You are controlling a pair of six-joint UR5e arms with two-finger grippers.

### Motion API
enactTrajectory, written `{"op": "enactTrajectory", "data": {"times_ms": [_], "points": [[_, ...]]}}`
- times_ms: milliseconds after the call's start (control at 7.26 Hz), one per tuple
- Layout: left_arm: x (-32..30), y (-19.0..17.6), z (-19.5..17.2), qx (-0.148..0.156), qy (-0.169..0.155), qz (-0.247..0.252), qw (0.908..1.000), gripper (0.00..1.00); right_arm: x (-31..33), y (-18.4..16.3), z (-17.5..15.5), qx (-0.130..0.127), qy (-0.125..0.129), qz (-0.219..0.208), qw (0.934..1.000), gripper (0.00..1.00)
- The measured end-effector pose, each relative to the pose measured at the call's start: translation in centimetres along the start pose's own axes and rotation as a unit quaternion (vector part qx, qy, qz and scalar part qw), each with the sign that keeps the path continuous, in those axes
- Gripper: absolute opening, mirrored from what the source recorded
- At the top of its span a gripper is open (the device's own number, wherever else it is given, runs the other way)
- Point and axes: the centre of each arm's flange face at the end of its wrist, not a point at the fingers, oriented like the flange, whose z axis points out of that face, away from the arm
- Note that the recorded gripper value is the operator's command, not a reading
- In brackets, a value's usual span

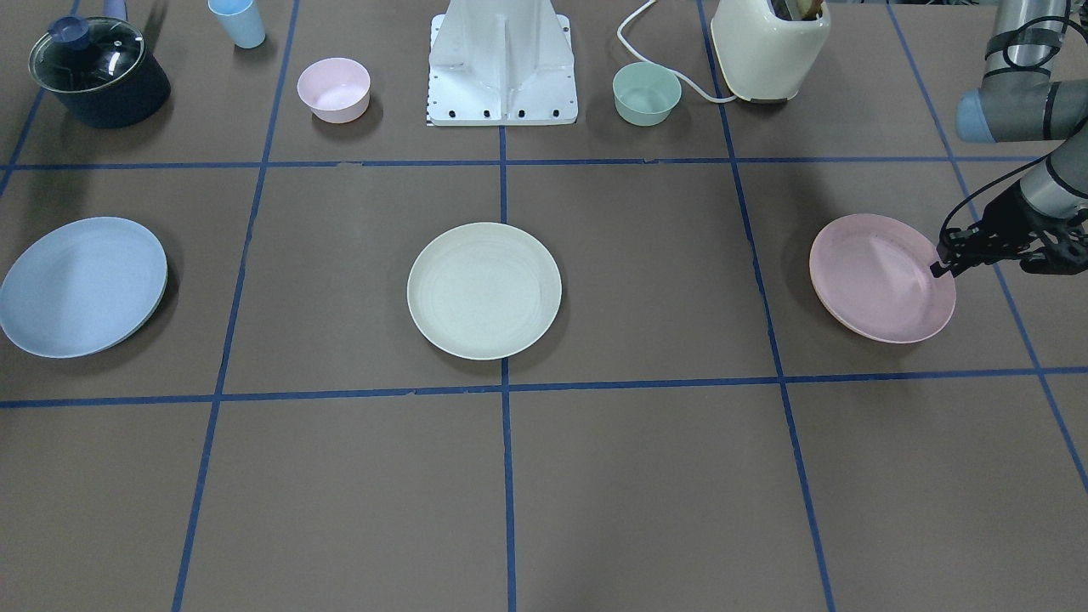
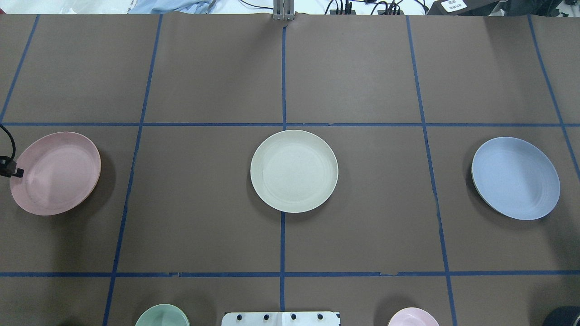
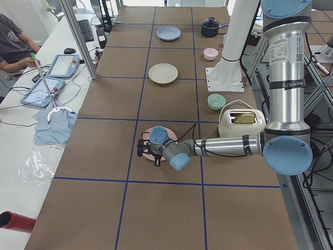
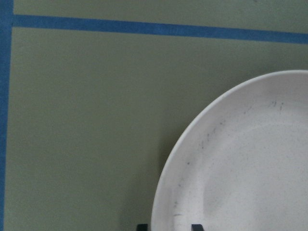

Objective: Stack three plates with pink and blue
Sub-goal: 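Reach the left gripper to the pink plate rim and grasp it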

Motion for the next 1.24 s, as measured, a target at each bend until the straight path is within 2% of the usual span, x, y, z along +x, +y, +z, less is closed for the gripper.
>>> {"op": "enactTrajectory", "data": {"times_ms": [688, 964, 1239], "points": [[0.4, 0.3, 0.7, -0.008, 0.0, 0.004, 1.0, 0.28, -0.2, 0.0, -0.1, 0.001, -0.001, -0.002, 1.0, 1.0], [0.7, 0.5, 1.1, -0.012, 0.0, 0.007, 0.9999, 0.0, -0.2, 0.0, -0.1, 0.001, -0.001, -0.002, 1.0, 1.0], [0.8, 0.6, 1.0, -0.012, 0.003, 0.008, 0.9999, 0.0, -0.2, 0.0, -0.1, 0.001, -0.002, -0.002, 1.0, 1.0]]}}
